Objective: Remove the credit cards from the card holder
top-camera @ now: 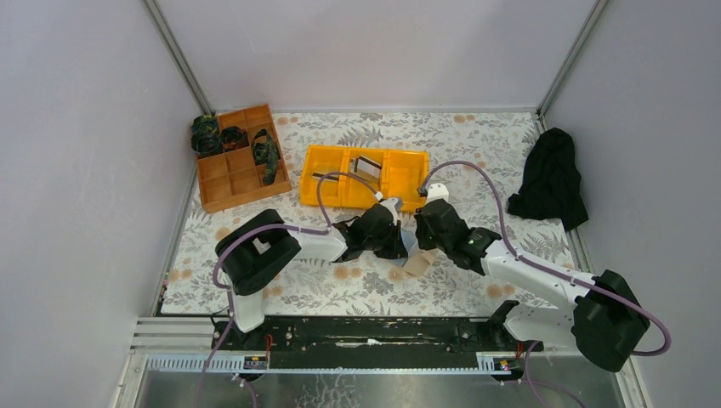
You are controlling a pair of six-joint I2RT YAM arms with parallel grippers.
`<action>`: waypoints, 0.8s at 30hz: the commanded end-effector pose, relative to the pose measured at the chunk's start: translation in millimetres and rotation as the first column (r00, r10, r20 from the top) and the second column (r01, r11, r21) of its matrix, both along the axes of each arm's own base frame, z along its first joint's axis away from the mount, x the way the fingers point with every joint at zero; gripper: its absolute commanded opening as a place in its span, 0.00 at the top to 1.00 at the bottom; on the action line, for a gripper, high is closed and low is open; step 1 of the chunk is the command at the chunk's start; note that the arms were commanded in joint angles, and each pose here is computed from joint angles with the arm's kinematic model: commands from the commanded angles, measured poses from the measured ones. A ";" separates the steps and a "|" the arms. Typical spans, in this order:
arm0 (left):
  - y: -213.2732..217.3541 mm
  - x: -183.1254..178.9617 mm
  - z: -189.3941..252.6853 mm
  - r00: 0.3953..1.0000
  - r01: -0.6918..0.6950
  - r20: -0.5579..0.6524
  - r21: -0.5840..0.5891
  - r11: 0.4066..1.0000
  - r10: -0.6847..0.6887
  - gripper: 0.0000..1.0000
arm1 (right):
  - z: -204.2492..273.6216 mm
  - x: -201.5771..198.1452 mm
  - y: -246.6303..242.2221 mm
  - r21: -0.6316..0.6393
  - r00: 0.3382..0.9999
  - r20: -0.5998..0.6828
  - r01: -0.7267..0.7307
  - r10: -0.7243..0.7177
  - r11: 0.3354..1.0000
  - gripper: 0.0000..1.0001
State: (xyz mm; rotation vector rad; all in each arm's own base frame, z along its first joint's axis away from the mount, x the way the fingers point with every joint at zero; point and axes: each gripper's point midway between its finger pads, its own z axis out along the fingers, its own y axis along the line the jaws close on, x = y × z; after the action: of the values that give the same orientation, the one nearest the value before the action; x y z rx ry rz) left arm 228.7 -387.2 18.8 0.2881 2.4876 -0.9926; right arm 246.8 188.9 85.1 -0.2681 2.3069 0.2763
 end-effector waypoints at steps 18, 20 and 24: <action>53.2 42.5 14.5 0.939 -0.331 0.142 0.127 0.935 0.313 1.00 | -41.0 -70.8 62.0 0.268 0.965 -0.145 -0.173 0.218 0.948 1.00; 52.6 41.3 17.4 0.939 -0.329 0.143 0.112 0.938 0.312 1.00 | -47.7 -69.3 60.7 0.253 0.967 -0.155 -0.160 0.203 0.954 1.00; 58.1 42.2 26.5 0.928 -0.348 0.168 0.084 0.934 0.331 0.96 | -63.7 -60.2 53.3 0.203 0.976 -0.163 -0.112 0.146 0.973 1.00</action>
State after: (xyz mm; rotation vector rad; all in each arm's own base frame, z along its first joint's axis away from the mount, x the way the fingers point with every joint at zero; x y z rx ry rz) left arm 262.1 -340.2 29.1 0.0221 2.4170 -0.6875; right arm 174.7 240.7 26.3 -0.3626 2.4406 0.6399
